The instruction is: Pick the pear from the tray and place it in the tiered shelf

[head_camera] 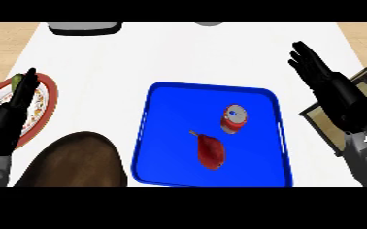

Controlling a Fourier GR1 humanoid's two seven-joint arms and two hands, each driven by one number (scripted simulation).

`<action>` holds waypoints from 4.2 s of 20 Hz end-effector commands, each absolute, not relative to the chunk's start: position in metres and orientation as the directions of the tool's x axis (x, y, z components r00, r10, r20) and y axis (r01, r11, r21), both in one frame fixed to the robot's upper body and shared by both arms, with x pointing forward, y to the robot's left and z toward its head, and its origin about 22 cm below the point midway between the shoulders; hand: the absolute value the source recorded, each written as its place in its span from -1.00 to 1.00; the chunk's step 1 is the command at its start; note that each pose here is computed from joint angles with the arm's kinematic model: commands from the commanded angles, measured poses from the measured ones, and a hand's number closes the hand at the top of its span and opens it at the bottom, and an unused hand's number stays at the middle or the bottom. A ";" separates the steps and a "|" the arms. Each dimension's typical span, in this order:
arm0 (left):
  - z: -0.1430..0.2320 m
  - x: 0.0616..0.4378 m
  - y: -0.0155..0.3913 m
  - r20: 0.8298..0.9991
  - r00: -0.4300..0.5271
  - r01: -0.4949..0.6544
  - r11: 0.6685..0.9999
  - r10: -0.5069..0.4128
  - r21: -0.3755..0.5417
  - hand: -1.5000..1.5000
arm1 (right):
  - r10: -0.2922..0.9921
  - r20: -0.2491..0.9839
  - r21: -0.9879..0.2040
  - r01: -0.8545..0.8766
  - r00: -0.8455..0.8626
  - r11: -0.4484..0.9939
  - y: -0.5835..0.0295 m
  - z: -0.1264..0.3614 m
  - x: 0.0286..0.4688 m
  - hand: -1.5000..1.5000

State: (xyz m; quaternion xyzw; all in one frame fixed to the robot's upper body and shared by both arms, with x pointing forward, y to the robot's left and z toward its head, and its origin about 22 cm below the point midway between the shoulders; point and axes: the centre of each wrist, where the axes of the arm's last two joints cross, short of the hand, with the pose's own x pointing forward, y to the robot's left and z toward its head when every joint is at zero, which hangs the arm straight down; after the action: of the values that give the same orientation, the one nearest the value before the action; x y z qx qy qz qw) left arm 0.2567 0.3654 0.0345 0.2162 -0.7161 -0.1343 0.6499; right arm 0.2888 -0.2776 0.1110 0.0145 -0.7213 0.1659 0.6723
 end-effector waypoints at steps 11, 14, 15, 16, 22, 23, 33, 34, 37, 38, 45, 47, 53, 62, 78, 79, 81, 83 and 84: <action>0.036 0.268 0.275 0.992 -0.043 -0.120 0.986 -0.120 0.114 0.00 | 0.165 0.982 -0.037 -0.754 0.096 0.656 -0.099 0.077 0.326 -1.00; 0.051 0.276 0.248 0.991 -0.058 -0.133 0.985 -0.120 0.111 0.00 | 0.138 0.989 -0.027 -0.836 0.059 0.548 -0.108 0.083 0.353 -1.00; 0.055 0.269 0.266 0.991 -0.049 -0.145 0.982 -0.128 0.120 0.00 | 0.155 0.988 -0.064 -0.868 0.015 0.493 -0.113 0.098 0.359 -1.00; 0.052 0.280 0.253 0.991 -0.057 -0.132 0.985 -0.121 0.113 0.00 | 0.199 0.980 -0.109 -0.899 -0.024 0.425 -0.115 0.111 0.364 -1.00; 0.056 0.273 0.258 0.989 -0.039 -0.154 0.979 -0.141 0.134 0.00 | 0.452 0.831 -0.387 -0.921 -0.325 0.049 -0.090 0.179 0.360 -1.00; 0.050 0.264 0.264 0.991 -0.027 -0.145 0.982 -0.128 0.123 0.00 | 0.491 0.789 -0.422 -0.907 -0.369 -0.004 -0.083 0.185 0.355 -1.00; 0.051 0.261 0.264 0.989 -0.024 -0.177 0.974 -0.147 0.140 0.00 | 0.595 0.314 -0.699 -0.604 -0.740 -0.383 -0.012 0.200 0.293 -1.00; 0.073 0.263 0.266 0.987 -0.046 -0.167 0.976 -0.153 0.144 0.00 | 0.620 0.290 -0.699 -0.603 -0.729 -0.383 -0.001 0.193 0.298 -1.00; 0.063 0.257 0.269 0.990 -0.033 -0.186 0.974 -0.138 0.130 0.00 | 0.628 0.280 -0.699 -0.603 -0.726 -0.385 0.018 0.178 0.266 -1.00; 0.059 0.263 0.284 0.990 -0.035 -0.190 0.974 -0.133 0.124 0.00 | 0.635 0.251 -0.710 -0.585 -0.730 -0.391 0.014 0.171 0.268 -1.00; 0.053 0.275 0.263 0.991 -0.006 -0.179 0.975 -0.132 0.129 0.00 | 0.632 -0.017 -0.706 -0.438 -0.775 -0.556 0.006 0.136 0.268 -1.00; 0.057 0.253 0.272 0.988 -0.037 -0.168 0.975 -0.153 0.145 0.00 | 0.634 -0.070 -0.698 -0.416 -0.770 -0.583 0.001 0.140 0.256 -1.00; 0.046 0.263 0.255 0.991 -0.039 -0.186 0.975 -0.131 0.122 0.00 | 0.679 -0.023 -0.725 -0.456 -0.734 -0.517 -0.020 0.132 0.277 -1.00; 0.059 0.267 0.278 0.989 -0.032 -0.175 0.975 -0.144 0.136 0.00 | 0.651 -0.048 -0.691 -0.445 -0.758 -0.570 -0.020 0.103 0.285 -1.00; 0.045 0.241 0.262 0.989 -0.044 -0.188 0.974 -0.139 0.128 0.00 | 0.654 0.018 -0.711 -0.470 -0.756 -0.524 -0.030 0.032 0.293 -1.00; 0.052 0.261 0.244 0.992 -0.042 -0.173 0.978 -0.122 0.113 0.00 | 0.652 0.033 -0.717 -0.473 -0.757 -0.513 -0.035 0.033 0.283 -1.00; 0.061 0.256 0.272 0.989 -0.025 -0.187 0.973 -0.145 0.138 0.00 | 0.654 0.015 -0.706 -0.472 -0.756 -0.528 -0.052 0.031 0.286 -1.00; 0.062 0.263 0.247 0.990 -0.046 -0.168 0.978 -0.133 0.124 0.00 | 0.670 0.008 -0.691 -0.488 -0.742 -0.533 -0.055 0.038 0.300 -1.00; 0.069 0.253 0.259 0.990 -0.040 -0.162 0.978 -0.139 0.130 0.00 | 0.668 0.005 -0.677 -0.494 -0.744 -0.545 -0.051 0.019 0.287 -1.00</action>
State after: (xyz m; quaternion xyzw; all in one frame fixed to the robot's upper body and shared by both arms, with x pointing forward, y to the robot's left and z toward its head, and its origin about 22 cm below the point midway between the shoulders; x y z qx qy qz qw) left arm 0.2582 0.2613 0.0585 0.1079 -0.7208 0.0144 0.6845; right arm 0.2918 -0.0465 0.0354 -0.1276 -0.3547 0.8654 0.3302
